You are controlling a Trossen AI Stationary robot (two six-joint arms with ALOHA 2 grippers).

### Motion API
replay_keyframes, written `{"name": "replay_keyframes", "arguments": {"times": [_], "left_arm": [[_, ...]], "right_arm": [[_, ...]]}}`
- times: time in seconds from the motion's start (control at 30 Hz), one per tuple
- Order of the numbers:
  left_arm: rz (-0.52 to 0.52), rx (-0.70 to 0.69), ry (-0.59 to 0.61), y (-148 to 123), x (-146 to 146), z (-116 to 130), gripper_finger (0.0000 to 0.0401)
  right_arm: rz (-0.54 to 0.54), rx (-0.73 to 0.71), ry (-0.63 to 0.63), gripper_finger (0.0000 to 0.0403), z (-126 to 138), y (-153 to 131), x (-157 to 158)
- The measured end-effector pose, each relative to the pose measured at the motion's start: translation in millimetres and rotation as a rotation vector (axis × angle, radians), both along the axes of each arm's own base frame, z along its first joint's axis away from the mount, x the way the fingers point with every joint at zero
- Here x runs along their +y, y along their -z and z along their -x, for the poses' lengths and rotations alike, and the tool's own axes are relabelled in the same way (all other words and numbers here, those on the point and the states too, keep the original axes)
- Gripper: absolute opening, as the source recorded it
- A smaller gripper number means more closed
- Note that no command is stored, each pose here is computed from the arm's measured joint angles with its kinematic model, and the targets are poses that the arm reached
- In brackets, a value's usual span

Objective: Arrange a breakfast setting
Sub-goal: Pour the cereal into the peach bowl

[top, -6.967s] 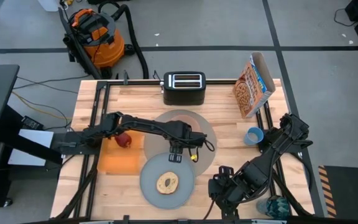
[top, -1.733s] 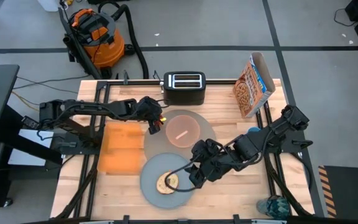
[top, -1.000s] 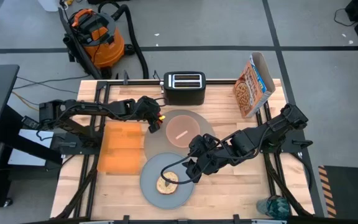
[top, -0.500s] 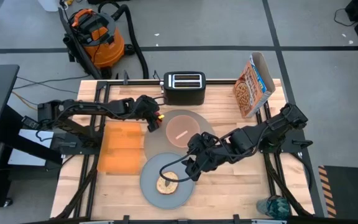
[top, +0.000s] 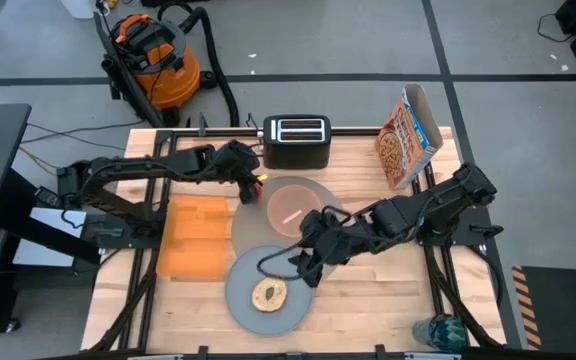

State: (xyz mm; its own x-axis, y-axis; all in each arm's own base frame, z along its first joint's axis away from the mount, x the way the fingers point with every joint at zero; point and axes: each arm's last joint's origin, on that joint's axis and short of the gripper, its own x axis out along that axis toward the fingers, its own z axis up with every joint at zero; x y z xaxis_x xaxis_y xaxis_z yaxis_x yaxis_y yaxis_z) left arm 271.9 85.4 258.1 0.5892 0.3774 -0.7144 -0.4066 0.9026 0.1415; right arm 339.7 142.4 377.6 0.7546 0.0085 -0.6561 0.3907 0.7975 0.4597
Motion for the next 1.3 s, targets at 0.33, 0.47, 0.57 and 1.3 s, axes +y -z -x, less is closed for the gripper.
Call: {"name": "replay_keyframes", "arguments": {"times": [0.33, 0.47, 0.57, 1.3], "left_arm": [[-0.038, -0.072, 0.044, -62, -9, 21, 0.0144], [0.010, -0.173, 0.051, -79, -20, 34, 0.0144], [0.027, -0.223, 0.086, -88, -31, 42, 0.0144], [0.107, -0.305, 0.309, -100, -96, 47, 0.0144]], "right_arm": [[0.149, -0.129, 0.273, 0.0231, 74, -66, -66], [0.322, -0.138, 0.533, 0.0230, 111, -82, -102], [0.428, -0.089, 0.686, 0.0229, 134, -86, -130], [0.318, 0.519, 0.936, 0.0397, 217, -66, -270]]}}
